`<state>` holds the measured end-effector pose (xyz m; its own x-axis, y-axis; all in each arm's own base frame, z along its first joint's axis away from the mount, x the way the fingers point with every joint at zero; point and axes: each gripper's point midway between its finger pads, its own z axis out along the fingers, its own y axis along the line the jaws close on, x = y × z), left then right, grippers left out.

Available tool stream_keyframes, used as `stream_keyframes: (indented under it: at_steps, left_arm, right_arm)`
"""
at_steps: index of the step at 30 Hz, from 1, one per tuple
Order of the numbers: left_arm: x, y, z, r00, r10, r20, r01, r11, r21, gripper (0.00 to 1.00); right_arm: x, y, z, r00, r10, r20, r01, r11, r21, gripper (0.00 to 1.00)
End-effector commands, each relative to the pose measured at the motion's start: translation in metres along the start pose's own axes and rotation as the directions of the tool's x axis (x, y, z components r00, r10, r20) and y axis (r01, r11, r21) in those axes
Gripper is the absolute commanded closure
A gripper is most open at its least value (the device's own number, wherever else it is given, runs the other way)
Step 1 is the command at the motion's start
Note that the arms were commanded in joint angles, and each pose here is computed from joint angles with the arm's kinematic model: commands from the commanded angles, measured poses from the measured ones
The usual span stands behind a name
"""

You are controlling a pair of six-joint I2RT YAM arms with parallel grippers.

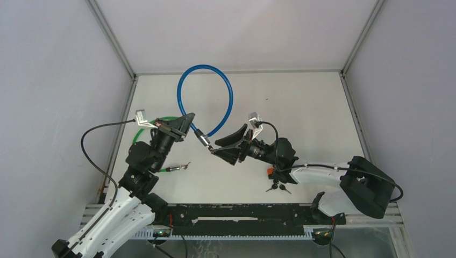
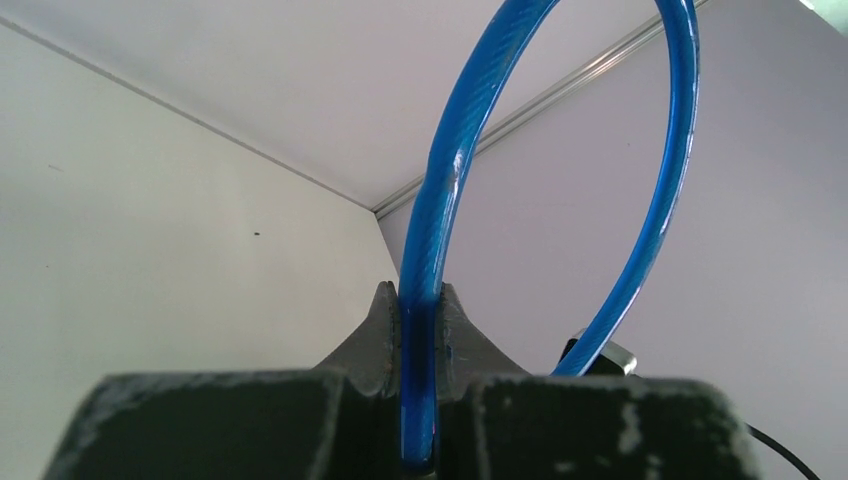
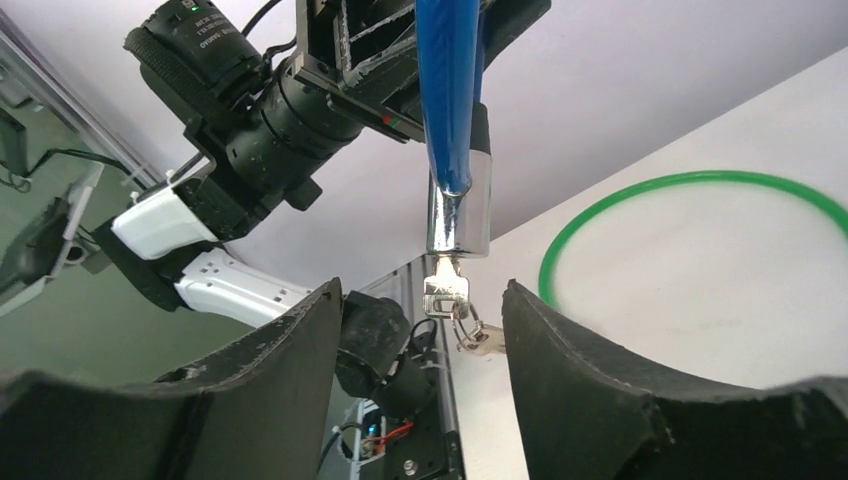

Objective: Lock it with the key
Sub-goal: Lock the lock.

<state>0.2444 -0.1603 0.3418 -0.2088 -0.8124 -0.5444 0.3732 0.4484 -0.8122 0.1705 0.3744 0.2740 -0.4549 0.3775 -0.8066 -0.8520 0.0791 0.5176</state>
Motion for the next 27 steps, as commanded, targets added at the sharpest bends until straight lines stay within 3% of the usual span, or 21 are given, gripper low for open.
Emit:
stream_keyframes:
  at_steps: [1, 8, 12, 27]
  left_arm:
    - [-0.014, -0.027, 0.001, 0.997, -0.057, 0.045, 0.052, 0.993, 0.11, 1.0]
    - [-0.013, -0.032, -0.001, 0.997, -0.063, 0.034, 0.058, 0.99, 0.126, 1.0]
    - [-0.013, -0.032, -0.003, 0.997, -0.064, 0.03, 0.06, 0.99, 0.128, 1.0]
    - [-0.014, -0.03, -0.005, 0.997, -0.061, 0.036, 0.057, 0.991, 0.121, 1.0]
  right_arm:
    - [-0.008, 0.011, 0.004, 0.998, 0.067, 0.008, -0.067, 0.994, -0.082, 0.34]
    - [-0.003, 0.011, 0.012, 0.989, 0.142, -0.036, -0.145, 0.976, -0.16, 0.3]
    - [-0.003, 0.015, 0.015, 0.987, 0.156, -0.049, -0.163, 0.967, -0.198, 0.34]
    - [0.002, 0.01, 0.02, 0.971, 0.22, -0.09, -0.235, 0.948, -0.217, 0.86]
